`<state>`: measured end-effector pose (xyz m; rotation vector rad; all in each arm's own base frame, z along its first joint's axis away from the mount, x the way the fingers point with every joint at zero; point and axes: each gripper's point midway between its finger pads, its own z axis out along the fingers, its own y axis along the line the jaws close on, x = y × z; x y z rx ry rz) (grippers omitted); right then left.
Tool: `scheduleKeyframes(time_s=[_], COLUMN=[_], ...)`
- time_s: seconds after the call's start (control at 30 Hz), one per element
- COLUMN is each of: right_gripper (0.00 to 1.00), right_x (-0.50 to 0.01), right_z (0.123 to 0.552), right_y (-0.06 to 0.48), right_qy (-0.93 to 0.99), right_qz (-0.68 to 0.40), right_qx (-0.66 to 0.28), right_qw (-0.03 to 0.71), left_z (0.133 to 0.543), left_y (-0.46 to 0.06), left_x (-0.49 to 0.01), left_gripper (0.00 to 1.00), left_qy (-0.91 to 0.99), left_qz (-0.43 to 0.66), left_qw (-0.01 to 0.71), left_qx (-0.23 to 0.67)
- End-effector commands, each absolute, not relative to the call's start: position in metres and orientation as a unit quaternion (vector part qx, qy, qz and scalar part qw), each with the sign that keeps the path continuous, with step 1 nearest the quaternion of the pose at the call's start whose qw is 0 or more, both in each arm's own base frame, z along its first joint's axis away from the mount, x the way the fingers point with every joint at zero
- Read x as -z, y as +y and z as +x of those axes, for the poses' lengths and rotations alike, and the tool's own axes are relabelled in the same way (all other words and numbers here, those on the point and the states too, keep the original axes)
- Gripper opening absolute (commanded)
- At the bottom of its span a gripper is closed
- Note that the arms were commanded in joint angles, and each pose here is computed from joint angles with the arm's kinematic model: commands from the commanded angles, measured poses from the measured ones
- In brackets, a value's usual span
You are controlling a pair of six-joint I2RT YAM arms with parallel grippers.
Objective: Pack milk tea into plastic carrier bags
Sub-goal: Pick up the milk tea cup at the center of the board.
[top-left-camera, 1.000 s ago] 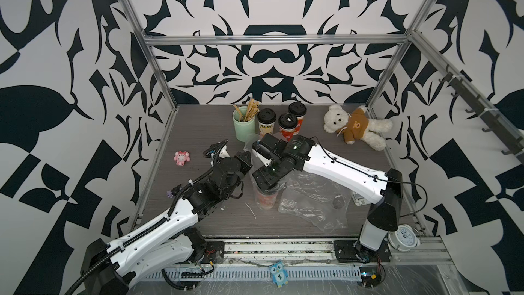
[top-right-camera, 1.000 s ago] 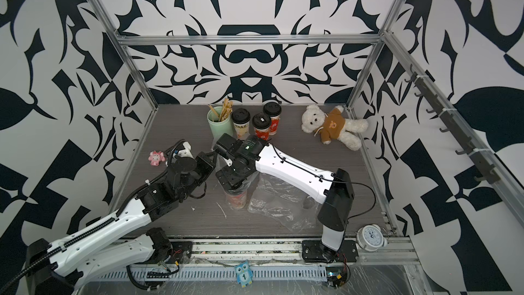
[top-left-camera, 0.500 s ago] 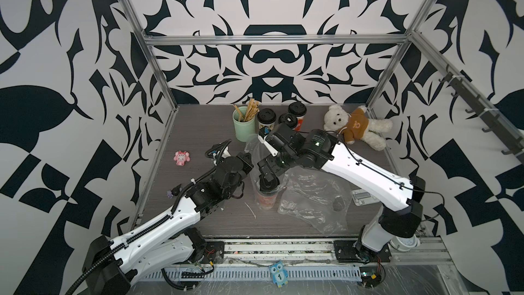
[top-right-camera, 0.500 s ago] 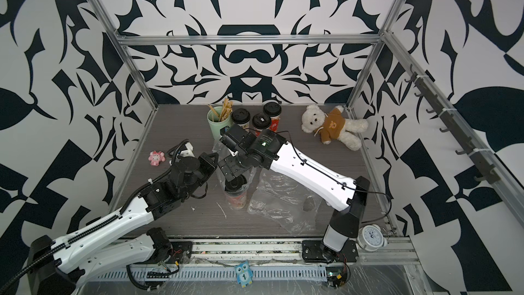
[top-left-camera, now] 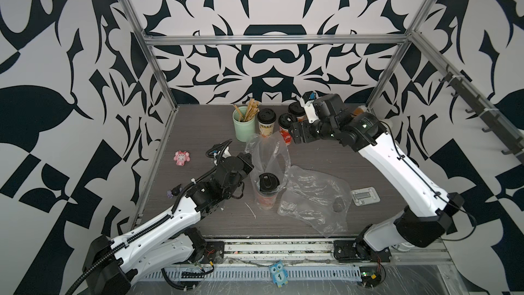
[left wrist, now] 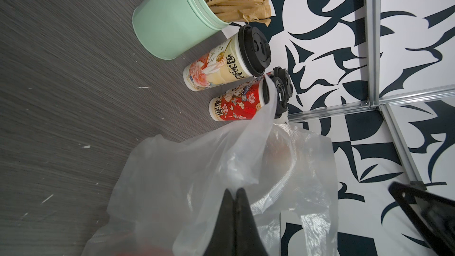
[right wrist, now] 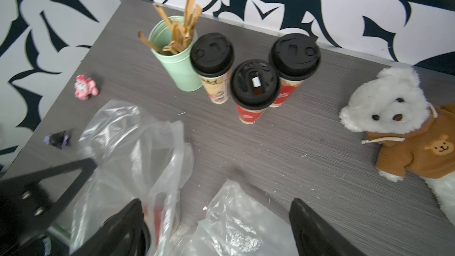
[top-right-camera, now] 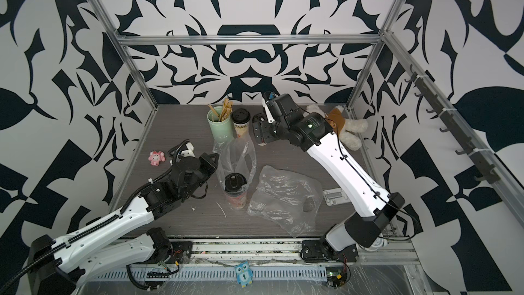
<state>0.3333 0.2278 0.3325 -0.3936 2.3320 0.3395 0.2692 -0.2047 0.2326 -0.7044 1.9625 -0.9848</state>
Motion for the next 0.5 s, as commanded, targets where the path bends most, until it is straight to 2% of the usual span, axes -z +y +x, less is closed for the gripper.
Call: scheduleKeyframes(time_s=[0.0, 0.27, 0.47], right_gripper=[0.96, 0.97, 0.96], right_x=[-0.332, -0.299, -0.278], right_z=[0.366, 0.430, 0.457], right_y=[0.236, 0.229, 0.237], right_qy=[0.901, 0.921, 0.930], right_qz=[-0.167, -0.162, -0.161], right_qx=[-0.129, -0.083, -0.090], right_qw=[0.379, 0.344, 0.318], left_z=[0.270, 0.270, 0.269], left_y=[-0.204, -0.204, -0.199], left_x=[-0.228, -0.224, -0.222], left_gripper=[0.00, 0.00, 0.00], left_qy=[0.785, 0.795, 0.797], left_qz=[-0.273, -0.264, -0.266], left_qw=[0.408, 0.406, 0.410], left_qx=[0.378, 0.366, 0.354])
